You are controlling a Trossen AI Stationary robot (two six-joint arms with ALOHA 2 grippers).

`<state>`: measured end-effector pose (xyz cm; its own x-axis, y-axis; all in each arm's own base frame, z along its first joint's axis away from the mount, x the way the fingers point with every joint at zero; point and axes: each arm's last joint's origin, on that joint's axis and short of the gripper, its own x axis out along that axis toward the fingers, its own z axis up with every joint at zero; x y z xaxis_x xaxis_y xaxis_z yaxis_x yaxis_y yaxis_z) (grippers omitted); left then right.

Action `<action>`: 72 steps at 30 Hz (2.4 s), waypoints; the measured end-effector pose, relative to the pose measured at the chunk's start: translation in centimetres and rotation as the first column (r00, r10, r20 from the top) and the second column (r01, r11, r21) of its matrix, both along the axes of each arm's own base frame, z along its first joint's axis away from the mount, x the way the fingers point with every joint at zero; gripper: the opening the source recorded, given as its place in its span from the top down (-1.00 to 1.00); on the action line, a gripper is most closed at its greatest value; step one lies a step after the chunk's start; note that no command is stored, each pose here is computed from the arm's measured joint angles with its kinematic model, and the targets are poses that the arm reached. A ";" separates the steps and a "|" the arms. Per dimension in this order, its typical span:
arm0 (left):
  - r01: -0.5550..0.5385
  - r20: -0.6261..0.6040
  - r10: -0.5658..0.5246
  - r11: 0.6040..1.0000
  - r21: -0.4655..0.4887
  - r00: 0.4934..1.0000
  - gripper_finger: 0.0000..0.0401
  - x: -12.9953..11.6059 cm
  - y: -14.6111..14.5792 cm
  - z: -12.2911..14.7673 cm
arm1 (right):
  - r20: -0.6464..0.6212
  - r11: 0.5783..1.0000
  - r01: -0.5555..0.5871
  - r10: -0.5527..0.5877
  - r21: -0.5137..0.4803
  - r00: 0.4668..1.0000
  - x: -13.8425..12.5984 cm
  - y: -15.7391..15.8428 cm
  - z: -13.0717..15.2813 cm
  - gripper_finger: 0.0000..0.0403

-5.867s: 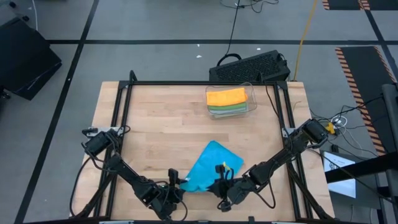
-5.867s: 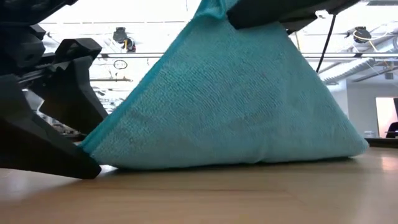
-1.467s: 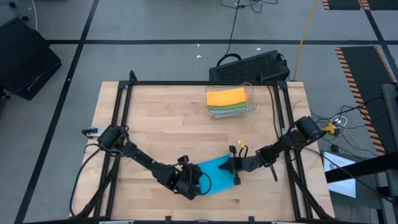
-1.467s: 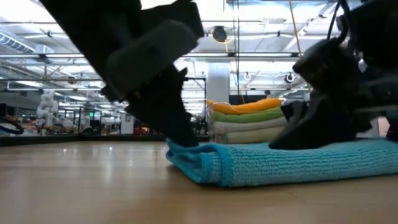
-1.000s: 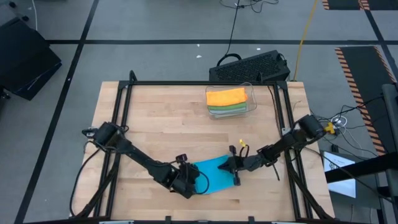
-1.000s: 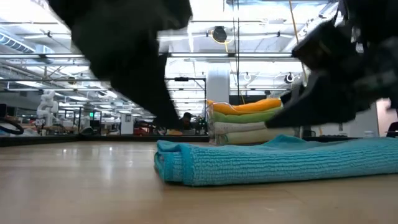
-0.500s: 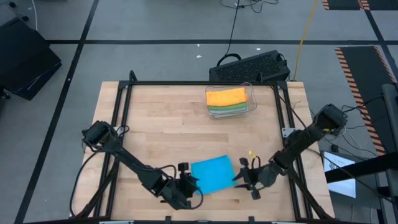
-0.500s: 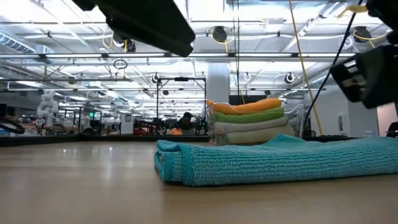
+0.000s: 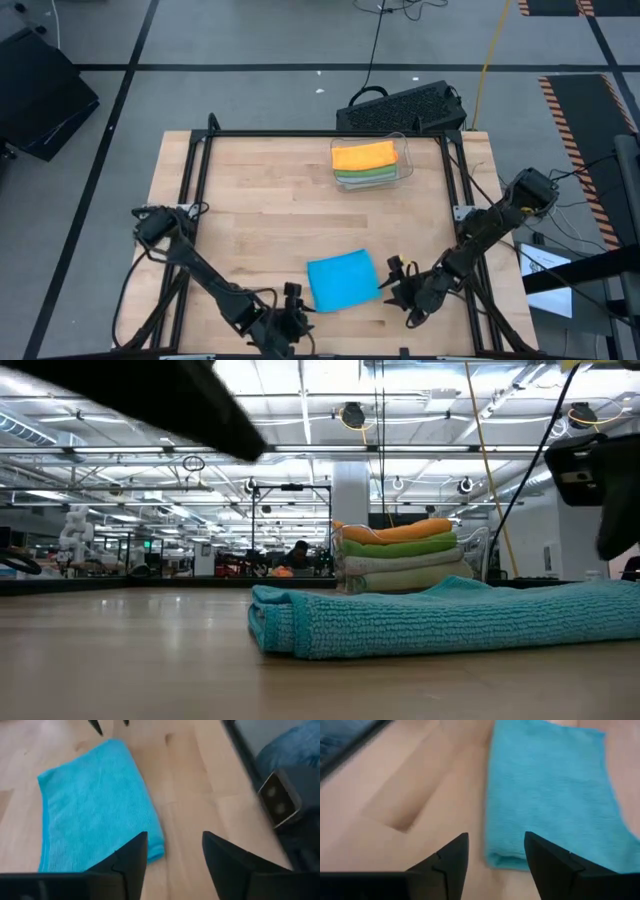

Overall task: Fold microfiber towels
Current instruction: Fold the blue microfiber towel

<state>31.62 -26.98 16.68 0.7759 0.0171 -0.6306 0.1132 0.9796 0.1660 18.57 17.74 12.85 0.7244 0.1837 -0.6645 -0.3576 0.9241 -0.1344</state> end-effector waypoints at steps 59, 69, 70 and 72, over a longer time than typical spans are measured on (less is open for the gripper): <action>-0.179 -0.033 0.179 0.984 0.001 0.983 0.90 1.0 3.0 0.3 | 0.203 0.962 -0.009 -0.048 0.271 0.978 2.2 -2.0 0.2 0.95; -0.239 -0.150 0.224 0.967 -0.091 0.963 0.90 1.3 4.3 0.1 | 0.095 0.932 0.042 -0.081 0.361 0.992 3.0 -3.4 -0.2 0.95; -0.220 -0.159 0.203 0.970 -0.104 0.966 0.90 1.3 4.2 0.1 | 0.085 0.925 0.027 -0.064 0.380 0.994 3.0 -3.4 -0.1 0.95; -0.170 -0.134 0.155 0.980 -0.105 0.979 0.92 1.2 3.7 0.4 | 0.068 0.914 -0.009 -0.020 0.405 0.997 3.0 -3.4 -0.1 0.95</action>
